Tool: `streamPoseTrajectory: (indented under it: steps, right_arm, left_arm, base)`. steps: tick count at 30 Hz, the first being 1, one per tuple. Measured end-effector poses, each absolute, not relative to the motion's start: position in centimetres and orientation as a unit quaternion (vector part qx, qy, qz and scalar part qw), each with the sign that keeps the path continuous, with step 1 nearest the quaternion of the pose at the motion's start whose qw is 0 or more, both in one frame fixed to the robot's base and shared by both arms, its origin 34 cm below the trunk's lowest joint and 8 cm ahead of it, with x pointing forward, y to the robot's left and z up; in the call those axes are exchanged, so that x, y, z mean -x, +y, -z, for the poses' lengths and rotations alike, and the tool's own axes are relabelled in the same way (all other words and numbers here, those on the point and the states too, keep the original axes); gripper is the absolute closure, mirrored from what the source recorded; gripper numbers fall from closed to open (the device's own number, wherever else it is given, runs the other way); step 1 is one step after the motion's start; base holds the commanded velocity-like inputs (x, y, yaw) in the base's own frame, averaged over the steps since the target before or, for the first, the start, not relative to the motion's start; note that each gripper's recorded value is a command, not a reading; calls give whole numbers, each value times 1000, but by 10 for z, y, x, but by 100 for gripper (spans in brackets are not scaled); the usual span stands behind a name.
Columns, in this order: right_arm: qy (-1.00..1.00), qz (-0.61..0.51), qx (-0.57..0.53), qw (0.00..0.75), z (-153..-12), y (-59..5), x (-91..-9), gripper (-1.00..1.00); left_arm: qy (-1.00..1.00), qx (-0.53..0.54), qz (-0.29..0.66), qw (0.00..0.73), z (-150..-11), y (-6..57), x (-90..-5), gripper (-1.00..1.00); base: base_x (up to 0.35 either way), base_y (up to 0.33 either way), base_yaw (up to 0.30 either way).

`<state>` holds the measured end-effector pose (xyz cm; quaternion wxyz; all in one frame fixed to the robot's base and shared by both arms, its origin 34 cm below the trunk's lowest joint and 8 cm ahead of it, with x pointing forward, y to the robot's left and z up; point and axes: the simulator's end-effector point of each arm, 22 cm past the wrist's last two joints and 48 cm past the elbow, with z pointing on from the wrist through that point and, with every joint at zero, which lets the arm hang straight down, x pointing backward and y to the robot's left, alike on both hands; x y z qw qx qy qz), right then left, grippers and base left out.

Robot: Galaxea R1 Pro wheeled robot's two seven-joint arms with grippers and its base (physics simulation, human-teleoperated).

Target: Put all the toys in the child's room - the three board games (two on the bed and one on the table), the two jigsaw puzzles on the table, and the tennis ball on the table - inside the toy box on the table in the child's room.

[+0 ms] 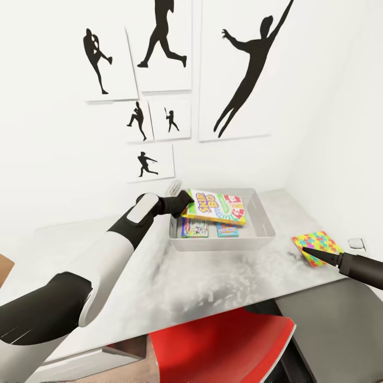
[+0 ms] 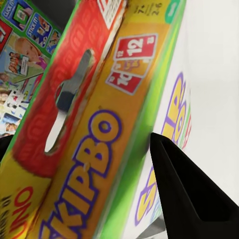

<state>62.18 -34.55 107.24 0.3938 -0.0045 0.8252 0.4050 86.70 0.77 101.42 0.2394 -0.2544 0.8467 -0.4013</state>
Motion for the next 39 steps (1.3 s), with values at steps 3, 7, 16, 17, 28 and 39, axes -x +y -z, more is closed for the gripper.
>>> streamPoseTrajectory:
  steps: [3, 7, 16, 17, 28, 39]
  right_arm:
    - [826, -405, 4, 392, -1070, -345, -622, -100]
    - [827, -405, 2, 389, -1067, -345, -623, -100]
    - [830, -405, -1, 383, -1059, -345, -623, -100]
    - [830, -405, -1, 382, -1058, -345, -623, -100]
    - [833, -405, -1, 376, -1051, -344, -624, -100]
    - [836, -405, -4, 370, -1043, -344, -625, -100]
  left_arm:
    - [847, 254, 401, 240, -1015, 8, -870, 100]
    - [848, 254, 400, 239, -1013, 8, -871, 100]
    - [850, 256, 398, 232, -1003, 8, -872, 100]
    - [850, 256, 398, 231, -1002, 8, -872, 100]
    - [853, 251, 399, 224, -997, 6, -875, 100]
    - [854, 252, 398, 220, -990, 5, -879, 100]
  base:
    - [0, 0, 0]
    - [0, 0, 0]
    - [0, 0, 0]
    - [0, 0, 0]
    - [0, 0, 0]
    - [0, 0, 0]
